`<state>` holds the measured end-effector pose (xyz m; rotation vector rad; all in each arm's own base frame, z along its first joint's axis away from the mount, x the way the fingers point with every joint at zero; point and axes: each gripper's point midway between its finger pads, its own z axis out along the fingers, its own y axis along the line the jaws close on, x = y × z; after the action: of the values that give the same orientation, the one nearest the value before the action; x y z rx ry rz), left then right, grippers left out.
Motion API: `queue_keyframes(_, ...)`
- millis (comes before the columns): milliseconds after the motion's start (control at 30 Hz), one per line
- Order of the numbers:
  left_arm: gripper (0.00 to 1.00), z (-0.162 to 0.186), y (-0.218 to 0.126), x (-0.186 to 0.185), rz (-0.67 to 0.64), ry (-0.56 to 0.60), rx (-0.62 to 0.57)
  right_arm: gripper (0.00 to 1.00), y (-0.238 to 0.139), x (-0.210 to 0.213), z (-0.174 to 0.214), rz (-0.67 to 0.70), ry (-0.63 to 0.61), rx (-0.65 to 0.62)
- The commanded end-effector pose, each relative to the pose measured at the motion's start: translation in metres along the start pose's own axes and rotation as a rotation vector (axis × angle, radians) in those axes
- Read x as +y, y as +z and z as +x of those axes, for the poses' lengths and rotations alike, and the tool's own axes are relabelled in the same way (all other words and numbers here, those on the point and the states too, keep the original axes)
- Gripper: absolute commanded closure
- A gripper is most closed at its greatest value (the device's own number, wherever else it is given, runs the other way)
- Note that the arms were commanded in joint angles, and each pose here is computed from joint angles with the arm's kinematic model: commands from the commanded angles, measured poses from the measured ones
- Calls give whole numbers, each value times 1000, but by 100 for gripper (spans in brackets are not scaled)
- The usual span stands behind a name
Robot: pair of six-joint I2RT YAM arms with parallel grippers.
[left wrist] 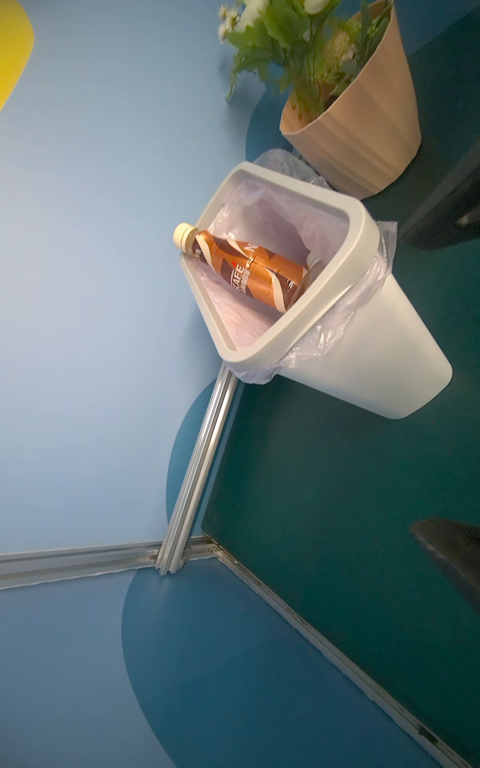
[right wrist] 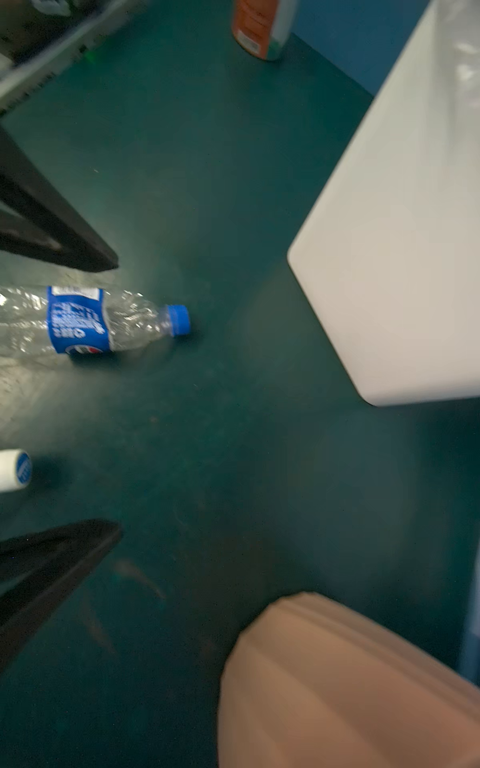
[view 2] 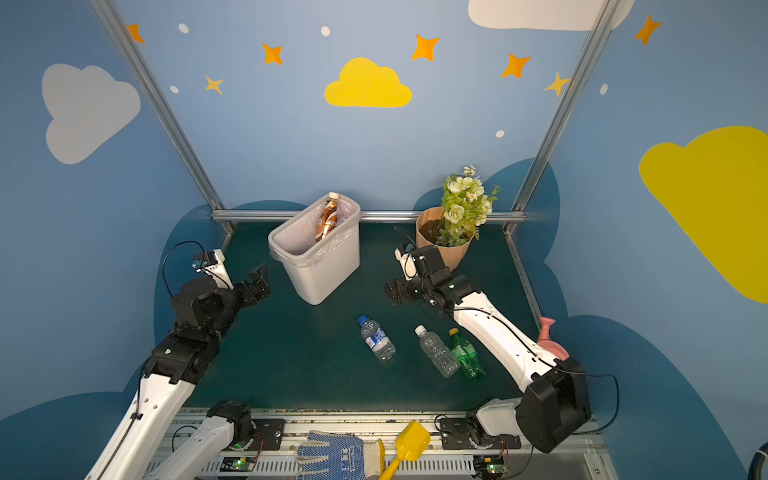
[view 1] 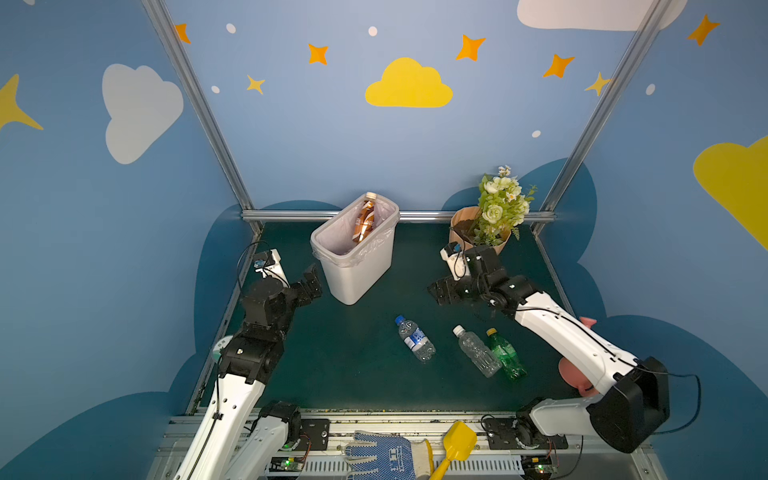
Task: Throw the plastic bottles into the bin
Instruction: 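Move the right gripper down to the blue-labelled clear bottle, then close the right gripper around the blue-labelled bottle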
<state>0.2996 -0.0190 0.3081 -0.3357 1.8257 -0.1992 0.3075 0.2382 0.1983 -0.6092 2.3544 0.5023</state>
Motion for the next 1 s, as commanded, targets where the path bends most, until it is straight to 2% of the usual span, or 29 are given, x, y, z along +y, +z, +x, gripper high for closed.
queue_keyframes(0, 0, -7, 0, 4, -28, -9, -34, 9, 19, 25, 31, -72, 39, 153)
queue_keyframes(167, 0, -7, -2, 10, -56, -18, -47, 10, 47, 47, 73, -82, 8, 363)
queue_keyframes(367, 0, -7, -6, 16, -82, -10, -52, 9, 66, 57, 108, -50, -41, 514)
queue_keyframes(767, 0, -6, -10, 22, -108, 8, -56, 11, 97, 58, 146, 31, -148, 691)
queue_keyframes(967, 0, -5, -12, 24, -118, 16, -56, 21, 108, 56, 155, 49, -167, 735)
